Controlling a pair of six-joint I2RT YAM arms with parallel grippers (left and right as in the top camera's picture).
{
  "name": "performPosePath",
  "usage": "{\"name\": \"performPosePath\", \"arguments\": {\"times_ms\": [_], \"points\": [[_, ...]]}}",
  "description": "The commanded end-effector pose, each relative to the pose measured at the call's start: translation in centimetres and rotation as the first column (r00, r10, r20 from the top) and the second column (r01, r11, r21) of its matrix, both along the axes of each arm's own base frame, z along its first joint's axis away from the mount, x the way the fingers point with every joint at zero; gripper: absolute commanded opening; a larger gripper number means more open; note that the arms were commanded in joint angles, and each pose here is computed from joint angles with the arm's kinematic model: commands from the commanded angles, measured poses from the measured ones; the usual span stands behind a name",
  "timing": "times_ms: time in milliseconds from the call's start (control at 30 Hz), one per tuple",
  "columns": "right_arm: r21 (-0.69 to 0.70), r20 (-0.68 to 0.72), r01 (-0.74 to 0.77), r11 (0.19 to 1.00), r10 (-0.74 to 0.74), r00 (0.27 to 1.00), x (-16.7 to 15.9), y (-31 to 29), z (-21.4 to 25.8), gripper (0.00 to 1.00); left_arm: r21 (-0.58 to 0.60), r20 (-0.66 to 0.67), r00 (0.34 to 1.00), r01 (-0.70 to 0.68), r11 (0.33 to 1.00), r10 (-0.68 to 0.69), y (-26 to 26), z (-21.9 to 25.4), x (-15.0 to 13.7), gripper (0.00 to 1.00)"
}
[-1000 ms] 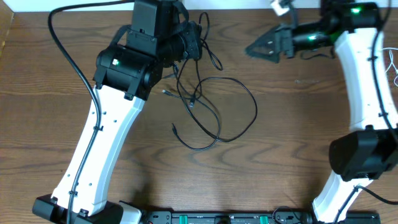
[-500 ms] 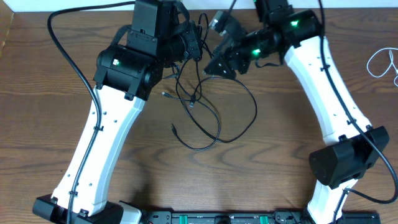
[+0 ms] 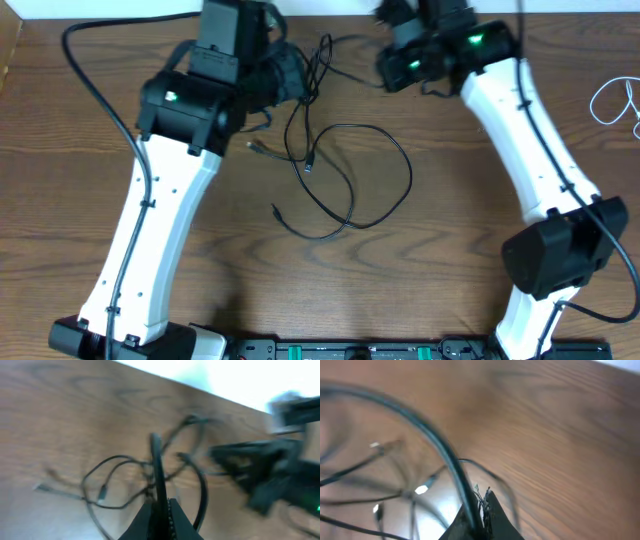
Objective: Untangle cables
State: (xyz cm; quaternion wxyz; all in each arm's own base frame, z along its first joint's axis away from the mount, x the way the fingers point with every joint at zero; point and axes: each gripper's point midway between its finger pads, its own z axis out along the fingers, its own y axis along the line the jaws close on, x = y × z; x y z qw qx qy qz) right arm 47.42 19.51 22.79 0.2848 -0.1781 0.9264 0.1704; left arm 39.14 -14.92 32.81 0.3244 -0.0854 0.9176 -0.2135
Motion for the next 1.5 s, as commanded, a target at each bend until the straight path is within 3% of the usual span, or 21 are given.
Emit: {"name": "performPosePath", "arguments": {"times_ms": [0, 200, 400, 500, 700, 933, 1000, 1100, 1267, 1300, 1400, 1467], "points": [[-0.066, -0.033, 0.314, 0.947, -0.317, 0.948, 2.2, -7.8, -1.2, 0.01, 0.039, 0.027, 0.999, -0.042, 0.998, 0.041, 3.5, 1.3, -1.0, 0.07], [-0.203, -0.018, 0.617, 0.76, -0.633, 0.774, 2.2, -19.4, -2.1, 0.01, 0.141, -0.062, 0.986, -0.147, 0.979, 0.157, 9.3, -0.5, -2.2, 0.08], [-0.244, -0.064, 0.756, 0.608, -0.788, 0.613, 0.0, -27.6, -2.9, 0.01, 0.299, -0.091, 0.935, -0.302, 0.905, 0.342, 15.9, -1.7, -3.4, 0.07], [-0.279, -0.079, 0.826, 0.49, -0.869, 0.489, -2.1, -32.4, -3.2, 0.01, 0.378, -0.06, 0.883, -0.412, 0.829, 0.466, 20.1, -1.5, -3.8, 0.07], [-0.296, -0.115, 0.868, 0.398, -0.917, 0.382, -4.7, -37.3, -3.7, 0.01, 0.397, -0.026, 0.784, -0.561, 0.726, 0.62, 26.2, -1.1, -4.9, 0.08], [-0.292, -0.148, 0.888, 0.356, -0.934, 0.326, -6.1, -39.7, -4.1, 0.01, 0.386, -0.009, 0.684, -0.671, 0.633, 0.73, 31.3, -0.8, -6.6, 0.07], [-0.252, -0.195, 0.869, 0.426, -0.902, 0.386, -5.6, -38.7, -4.3, 0.01, 0.351, -0.029, 0.694, -0.667, 0.657, 0.72, 31.2, -1.0, -6.5, 0.07], [-0.153, -0.255, 0.78, 0.607, -0.786, 0.563, -4.1, -35.3, -4.1, 0.01, 0.291, -0.053, 0.744, -0.627, 0.723, 0.666, 29.7, -1.1, -5.7, 0.07], [-0.011, -0.243, 0.499, 0.866, -0.487, 0.839, -1.7, -27.5, -3.2, 0.01, 0.216, -0.07, 0.854, -0.492, 0.843, 0.516, 25.6, -1.0, -4.0, 0.07], [0.005, -0.237, 0.454, 0.891, -0.439, 0.866, -1.5, -26.1, -3.0, 0.02, 0.208, -0.072, 0.868, -0.468, 0.859, 0.491, 24.9, -1.0, -3.8, 0.07], [0.017, -0.219, 0.332, 0.943, -0.32, 0.922, -1.1, -22.2, -2.9, 0.19, 0.167, -0.083, 0.913, -0.383, 0.909, 0.4, 22.2, -1.0, -3.2, 0.07], [0.03, -0.203, 0.233, 0.972, -0.222, 0.954, -1.1, -19.5, -2.7, 0.56, 0.128, -0.091, 0.935, -0.33, 0.935, 0.342, 20.3, -1.0, -3.0, 0.07]]}}
